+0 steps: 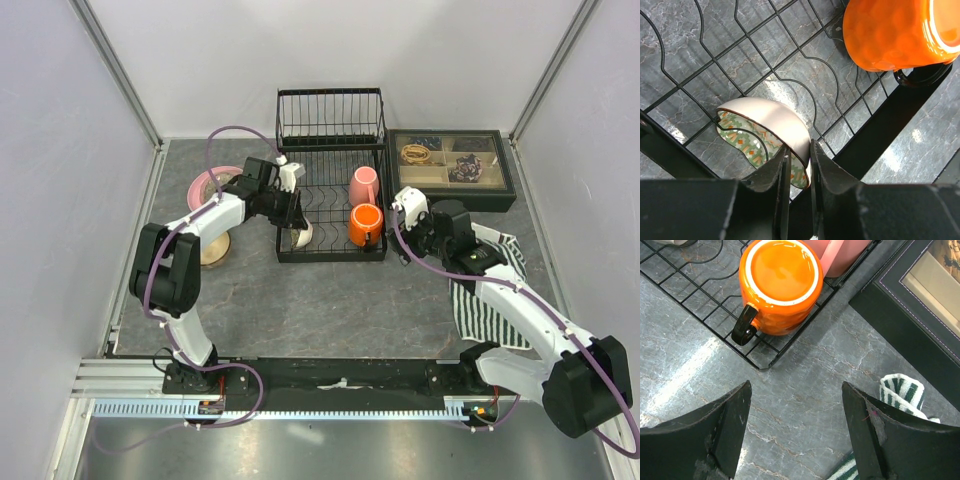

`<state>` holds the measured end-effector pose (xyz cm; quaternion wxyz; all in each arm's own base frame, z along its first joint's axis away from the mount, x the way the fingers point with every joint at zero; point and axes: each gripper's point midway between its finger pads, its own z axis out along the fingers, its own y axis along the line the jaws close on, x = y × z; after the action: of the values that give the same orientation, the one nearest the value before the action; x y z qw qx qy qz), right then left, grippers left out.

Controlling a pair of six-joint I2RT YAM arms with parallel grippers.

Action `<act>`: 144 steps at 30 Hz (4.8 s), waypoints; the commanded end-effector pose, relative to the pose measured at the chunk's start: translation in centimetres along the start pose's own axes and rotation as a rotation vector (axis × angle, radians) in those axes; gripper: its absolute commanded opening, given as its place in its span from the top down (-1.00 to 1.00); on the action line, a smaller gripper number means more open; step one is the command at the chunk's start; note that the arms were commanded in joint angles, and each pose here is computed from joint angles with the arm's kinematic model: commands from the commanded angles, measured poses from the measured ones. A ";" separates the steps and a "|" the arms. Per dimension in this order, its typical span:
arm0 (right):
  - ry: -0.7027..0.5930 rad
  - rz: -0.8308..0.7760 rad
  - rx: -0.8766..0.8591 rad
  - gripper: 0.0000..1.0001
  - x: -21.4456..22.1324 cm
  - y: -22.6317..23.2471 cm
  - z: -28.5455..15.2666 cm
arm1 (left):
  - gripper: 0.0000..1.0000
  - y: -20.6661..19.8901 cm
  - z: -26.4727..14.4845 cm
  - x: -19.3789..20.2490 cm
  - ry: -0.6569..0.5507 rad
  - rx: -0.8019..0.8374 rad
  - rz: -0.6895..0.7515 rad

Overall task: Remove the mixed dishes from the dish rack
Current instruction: Pick up the bowl from the dish rack, then place the bowl at the center of the board.

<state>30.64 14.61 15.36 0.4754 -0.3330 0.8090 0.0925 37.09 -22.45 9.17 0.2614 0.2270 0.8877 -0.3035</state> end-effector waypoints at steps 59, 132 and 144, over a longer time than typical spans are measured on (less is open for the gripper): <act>-0.023 -0.013 -0.023 -0.61 0.1 0.4 0.2 | 0.97 -6.8 -13.5 -7.9 -0.366 0.312 0.074; -0.038 -0.011 -0.046 -0.63 0.8 1.1 0.3 | 0.89 15.6 -15.5 9.5 0.186 -0.584 0.252; -0.033 -0.014 -0.052 -0.63 1.0 1.2 0.4 | 0.10 14.6 -16.4 7.6 0.126 -0.581 0.270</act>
<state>29.64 15.06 13.35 0.4638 -0.3469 0.8074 0.1128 32.04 0.53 6.44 0.2465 0.2651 0.9322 -0.0024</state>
